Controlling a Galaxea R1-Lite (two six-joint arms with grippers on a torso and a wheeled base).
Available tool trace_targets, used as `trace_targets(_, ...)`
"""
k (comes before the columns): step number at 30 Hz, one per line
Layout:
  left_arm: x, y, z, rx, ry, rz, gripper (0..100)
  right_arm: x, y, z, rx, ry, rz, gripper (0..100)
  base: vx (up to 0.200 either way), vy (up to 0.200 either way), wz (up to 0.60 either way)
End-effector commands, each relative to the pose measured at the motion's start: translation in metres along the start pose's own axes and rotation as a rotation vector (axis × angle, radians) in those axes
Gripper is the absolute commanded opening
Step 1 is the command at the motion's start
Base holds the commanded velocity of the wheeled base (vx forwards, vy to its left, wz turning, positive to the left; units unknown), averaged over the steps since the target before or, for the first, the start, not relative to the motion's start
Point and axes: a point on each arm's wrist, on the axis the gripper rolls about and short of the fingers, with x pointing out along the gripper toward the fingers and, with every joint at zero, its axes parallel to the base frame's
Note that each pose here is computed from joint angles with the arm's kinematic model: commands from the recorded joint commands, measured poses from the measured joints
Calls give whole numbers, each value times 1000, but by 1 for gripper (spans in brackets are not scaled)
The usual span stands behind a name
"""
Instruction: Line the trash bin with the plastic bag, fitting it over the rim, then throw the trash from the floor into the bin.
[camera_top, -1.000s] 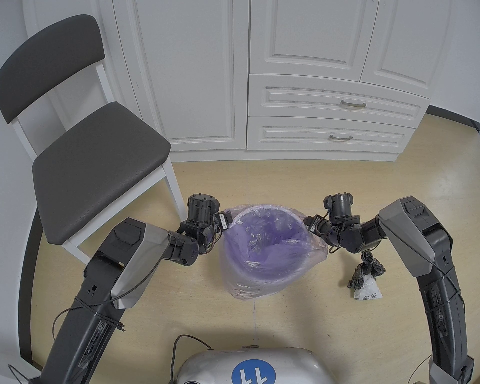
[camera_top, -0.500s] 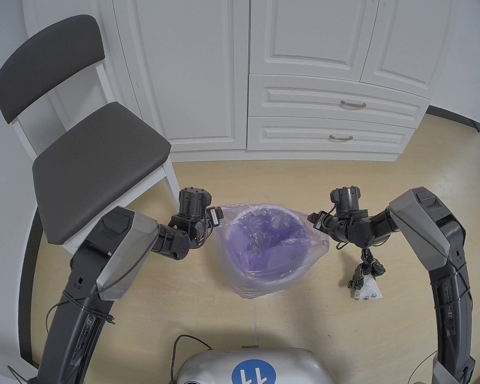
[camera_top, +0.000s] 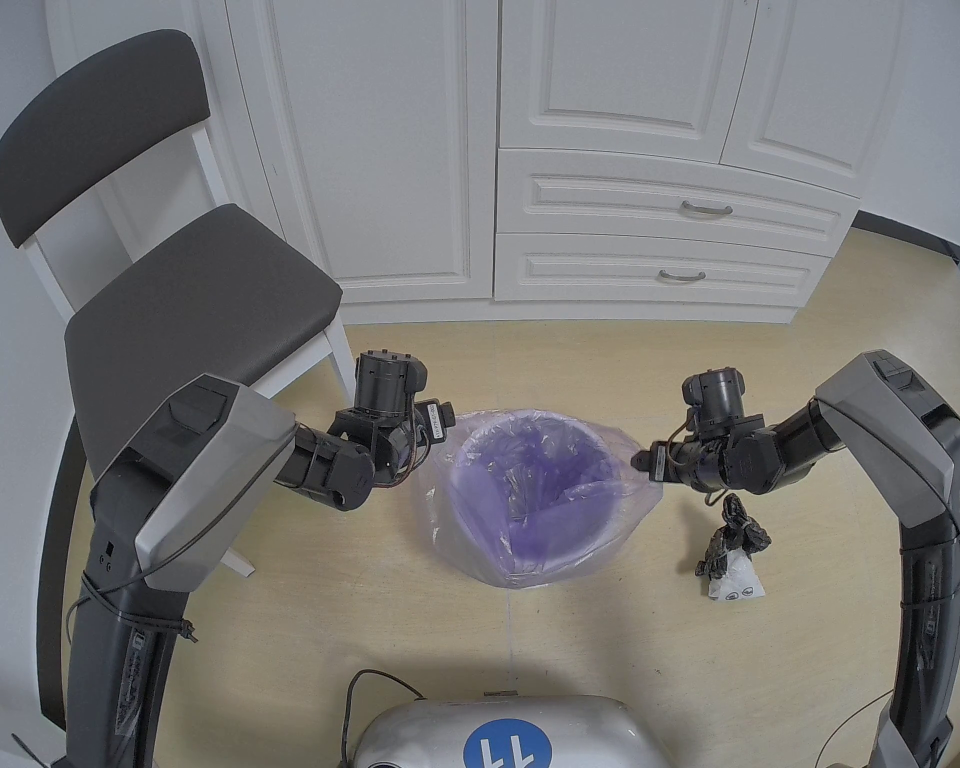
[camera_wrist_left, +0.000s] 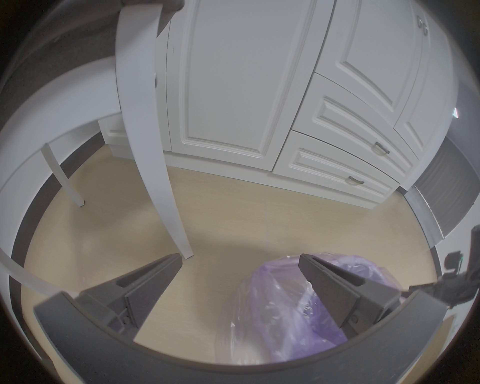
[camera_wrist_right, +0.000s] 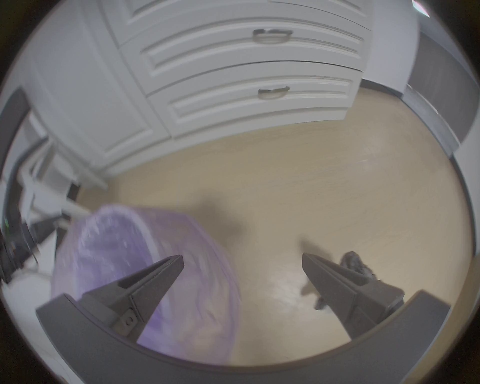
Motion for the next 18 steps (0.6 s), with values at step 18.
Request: trace_targets(18,-81,-25,-4,81,33,-95,100,-20,63,-93,-241,281,106,100,0,0,0)
